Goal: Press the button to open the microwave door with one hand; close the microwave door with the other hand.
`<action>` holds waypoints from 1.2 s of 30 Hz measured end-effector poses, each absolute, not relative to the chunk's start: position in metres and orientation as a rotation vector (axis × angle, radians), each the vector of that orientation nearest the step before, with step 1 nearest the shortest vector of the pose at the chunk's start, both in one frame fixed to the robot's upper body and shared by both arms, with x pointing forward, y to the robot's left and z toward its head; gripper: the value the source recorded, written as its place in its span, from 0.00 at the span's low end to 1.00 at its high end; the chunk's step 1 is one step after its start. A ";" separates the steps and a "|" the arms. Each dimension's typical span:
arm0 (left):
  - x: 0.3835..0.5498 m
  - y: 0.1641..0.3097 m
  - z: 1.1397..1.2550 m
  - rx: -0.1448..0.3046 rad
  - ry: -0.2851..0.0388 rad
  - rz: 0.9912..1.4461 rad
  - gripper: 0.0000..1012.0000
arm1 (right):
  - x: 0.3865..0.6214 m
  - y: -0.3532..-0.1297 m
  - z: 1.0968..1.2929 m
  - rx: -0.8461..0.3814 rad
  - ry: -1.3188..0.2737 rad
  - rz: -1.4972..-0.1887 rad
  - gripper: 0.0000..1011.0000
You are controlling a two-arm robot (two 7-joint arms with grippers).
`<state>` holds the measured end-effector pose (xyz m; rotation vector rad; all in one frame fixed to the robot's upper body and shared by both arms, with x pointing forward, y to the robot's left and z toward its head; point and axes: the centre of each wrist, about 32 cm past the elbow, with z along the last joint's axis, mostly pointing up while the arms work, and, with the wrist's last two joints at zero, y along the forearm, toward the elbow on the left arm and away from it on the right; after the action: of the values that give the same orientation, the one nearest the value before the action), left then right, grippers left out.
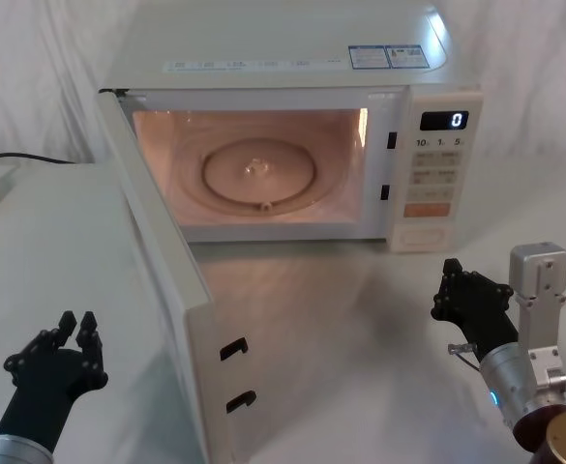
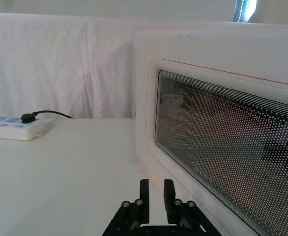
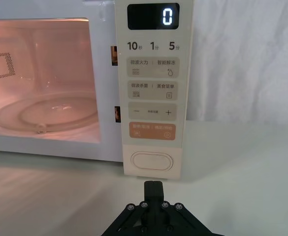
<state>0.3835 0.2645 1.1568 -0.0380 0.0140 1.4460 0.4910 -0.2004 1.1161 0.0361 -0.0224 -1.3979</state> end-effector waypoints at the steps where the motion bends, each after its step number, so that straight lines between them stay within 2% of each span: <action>1: 0.384 0.265 1.157 -0.038 0.014 1.446 0.19 | 0.491 -0.200 1.116 0.036 -0.022 -1.398 0.00; 8: 0.384 0.264 1.157 -0.036 0.013 1.446 0.00 | 0.491 -0.200 1.116 0.036 -0.022 -1.398 0.00; 20: 0.384 0.264 1.170 -0.054 -0.009 1.433 0.00 | 0.491 -0.200 1.116 0.036 -0.022 -1.398 0.00; 28: 0.384 0.263 1.186 -0.085 -0.043 1.413 0.00 | 0.491 -0.200 1.116 0.036 -0.022 -1.398 0.00; 36: 0.381 0.262 1.198 -0.110 -0.064 1.387 0.00 | 0.491 -0.200 1.116 0.036 -0.022 -1.398 0.00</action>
<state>0.3814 0.2619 1.1984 -0.1099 -0.0643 1.3869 0.4909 -0.2004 1.1161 0.0362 -0.0223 -1.3979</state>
